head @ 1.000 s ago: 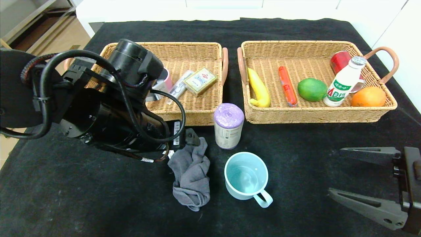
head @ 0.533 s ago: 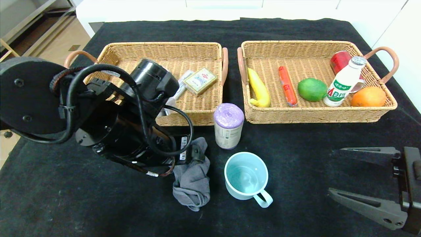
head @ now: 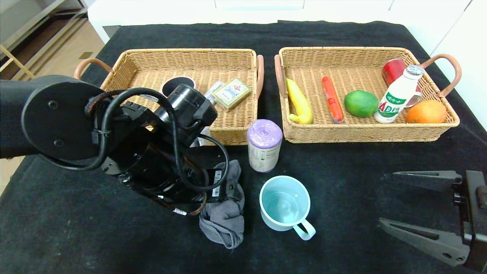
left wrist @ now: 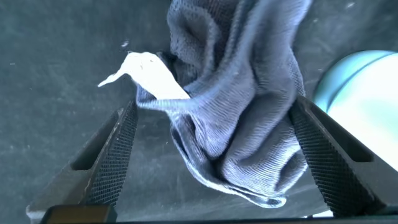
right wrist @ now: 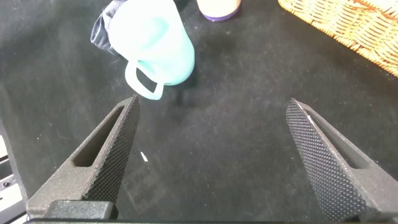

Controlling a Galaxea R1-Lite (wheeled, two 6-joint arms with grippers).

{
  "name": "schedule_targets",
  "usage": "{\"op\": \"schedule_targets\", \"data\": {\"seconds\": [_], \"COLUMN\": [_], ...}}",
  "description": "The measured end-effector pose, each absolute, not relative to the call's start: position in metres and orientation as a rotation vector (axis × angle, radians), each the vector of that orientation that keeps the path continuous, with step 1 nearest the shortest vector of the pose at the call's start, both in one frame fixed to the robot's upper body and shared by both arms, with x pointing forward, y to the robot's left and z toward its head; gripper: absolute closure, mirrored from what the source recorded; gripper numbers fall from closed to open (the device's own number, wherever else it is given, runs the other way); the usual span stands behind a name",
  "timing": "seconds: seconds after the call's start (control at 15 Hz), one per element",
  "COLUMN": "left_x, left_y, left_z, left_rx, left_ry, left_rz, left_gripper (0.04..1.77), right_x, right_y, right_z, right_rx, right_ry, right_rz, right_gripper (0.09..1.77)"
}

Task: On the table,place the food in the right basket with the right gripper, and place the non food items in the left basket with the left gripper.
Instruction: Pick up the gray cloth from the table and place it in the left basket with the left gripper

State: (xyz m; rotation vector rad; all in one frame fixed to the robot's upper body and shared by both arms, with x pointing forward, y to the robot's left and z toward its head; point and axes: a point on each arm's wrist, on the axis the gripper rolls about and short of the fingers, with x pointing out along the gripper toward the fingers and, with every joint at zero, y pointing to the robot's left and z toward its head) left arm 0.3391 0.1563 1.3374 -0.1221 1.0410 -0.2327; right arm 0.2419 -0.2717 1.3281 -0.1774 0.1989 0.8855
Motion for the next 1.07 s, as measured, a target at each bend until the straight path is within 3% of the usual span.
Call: {"op": "schedule_targets", "data": {"seconds": [0.6, 0.87, 1.07], "left_x": [0.3445, 0.3454, 0.3461], "left_y": [0.1522, 0.1515, 0.1509], "left_z": [1.3286, 1.3271, 1.3260], "left_rx": [-0.106, -0.106, -0.105], "left_ry": [1.062, 1.064, 1.067], "left_rz": [-0.226, -0.225, -0.224], "left_gripper": [0.09, 0.69, 1.01], "right_x": [0.2422, 0.2421, 0.2426], "right_y": [-0.2716, -0.2716, -0.2715], "right_z": [1.3275, 1.3276, 1.3273], "right_rx": [-0.182, -0.182, -0.182], "right_ry": [0.200, 0.199, 0.201], "right_rz": [0.886, 0.887, 0.886], "right_gripper": [0.15, 0.15, 0.15]}}
